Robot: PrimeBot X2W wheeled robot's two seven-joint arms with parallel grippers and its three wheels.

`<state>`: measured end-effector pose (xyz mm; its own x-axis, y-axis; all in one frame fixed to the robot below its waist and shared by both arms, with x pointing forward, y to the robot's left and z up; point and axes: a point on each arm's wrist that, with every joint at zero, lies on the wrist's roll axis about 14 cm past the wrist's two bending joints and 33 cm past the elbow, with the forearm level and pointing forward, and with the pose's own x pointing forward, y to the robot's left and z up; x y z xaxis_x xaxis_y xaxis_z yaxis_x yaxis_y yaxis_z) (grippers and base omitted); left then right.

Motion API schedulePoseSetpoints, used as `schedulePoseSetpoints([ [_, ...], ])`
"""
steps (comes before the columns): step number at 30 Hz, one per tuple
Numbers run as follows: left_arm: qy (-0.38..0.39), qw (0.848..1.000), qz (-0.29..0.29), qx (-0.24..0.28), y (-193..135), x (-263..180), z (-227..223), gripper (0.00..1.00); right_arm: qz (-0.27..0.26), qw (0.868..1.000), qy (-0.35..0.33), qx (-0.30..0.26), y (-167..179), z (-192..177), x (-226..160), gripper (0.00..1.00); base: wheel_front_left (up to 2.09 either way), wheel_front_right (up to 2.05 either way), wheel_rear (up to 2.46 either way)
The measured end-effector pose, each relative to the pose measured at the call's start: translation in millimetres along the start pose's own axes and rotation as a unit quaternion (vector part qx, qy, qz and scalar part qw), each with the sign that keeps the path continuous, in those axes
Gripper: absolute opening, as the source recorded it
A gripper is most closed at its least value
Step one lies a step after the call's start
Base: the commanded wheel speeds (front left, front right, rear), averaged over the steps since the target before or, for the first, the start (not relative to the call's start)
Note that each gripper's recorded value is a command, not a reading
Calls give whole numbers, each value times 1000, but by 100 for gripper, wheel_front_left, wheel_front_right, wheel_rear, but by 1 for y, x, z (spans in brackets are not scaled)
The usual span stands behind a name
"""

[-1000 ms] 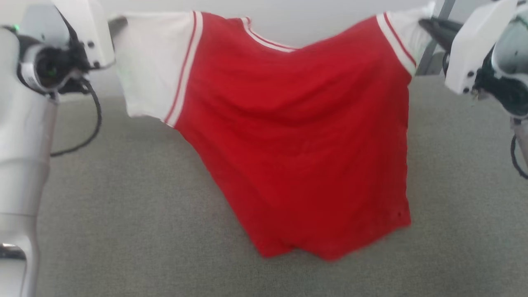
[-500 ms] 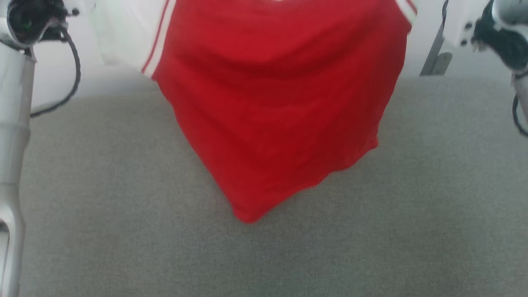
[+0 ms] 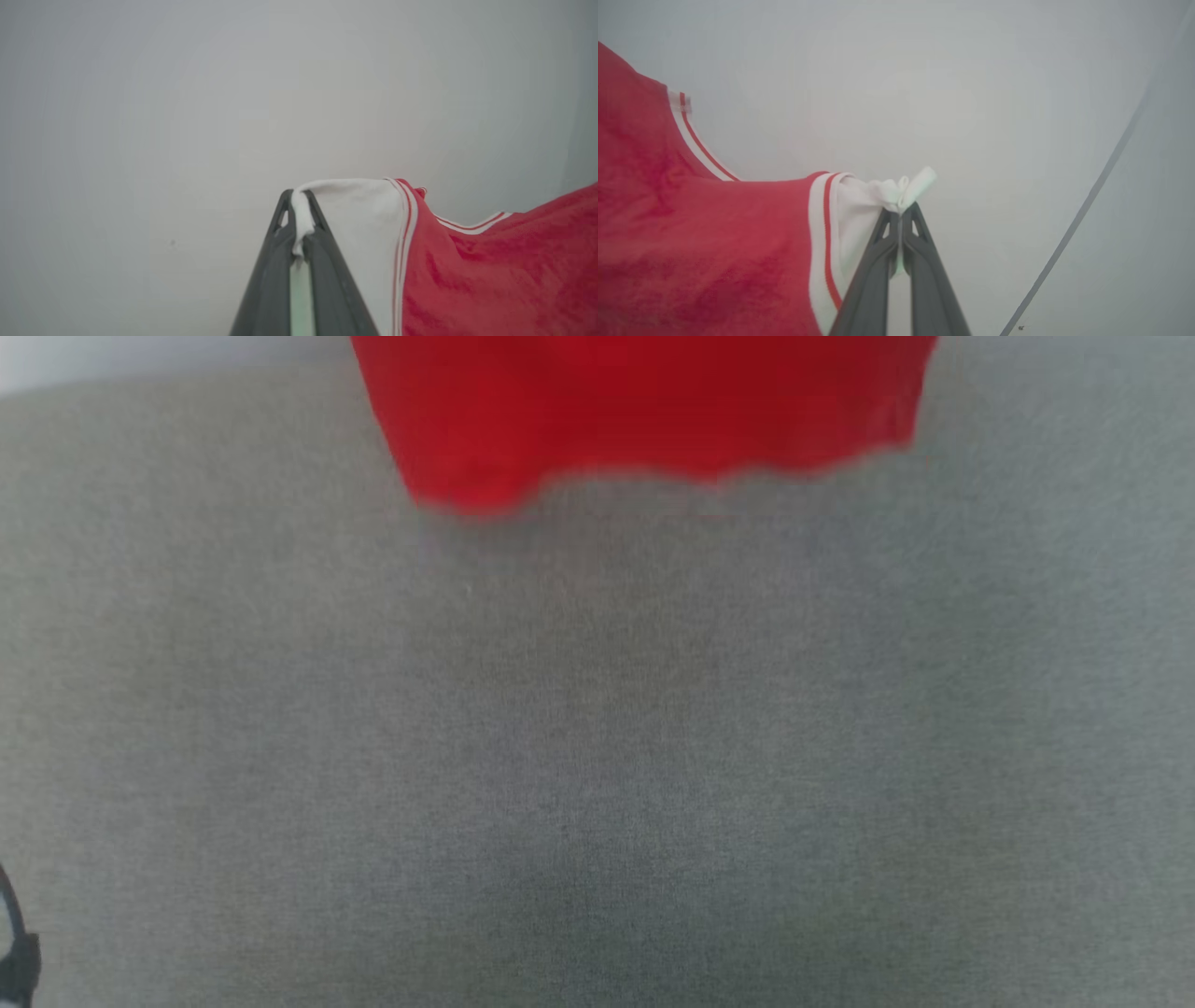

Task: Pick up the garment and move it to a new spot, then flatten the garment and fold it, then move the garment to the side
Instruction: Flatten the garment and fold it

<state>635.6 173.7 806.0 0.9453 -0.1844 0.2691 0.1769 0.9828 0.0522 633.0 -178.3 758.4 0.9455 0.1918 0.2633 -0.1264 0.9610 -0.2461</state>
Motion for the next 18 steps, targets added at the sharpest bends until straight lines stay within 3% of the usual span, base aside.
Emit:
schedulePoseSetpoints([
  [3,-67,998,1,19,3,14,7,0,-5,999,-38,-29,-2,-6,15,0,0,0,0],
  [7,-115,993,-6,24,0,22,-5,0,2,998,-29,-58,5,-32,25,0,0,0,0],
  [13,-45,998,2,38,11,8,-64,0,43,997,43,-57,45,-96,11,0,0,0,0],
  [18,72,997,-14,25,1,-25,-139,0,70,991,112,-36,73,-150,-24,0,0,0,0],
])
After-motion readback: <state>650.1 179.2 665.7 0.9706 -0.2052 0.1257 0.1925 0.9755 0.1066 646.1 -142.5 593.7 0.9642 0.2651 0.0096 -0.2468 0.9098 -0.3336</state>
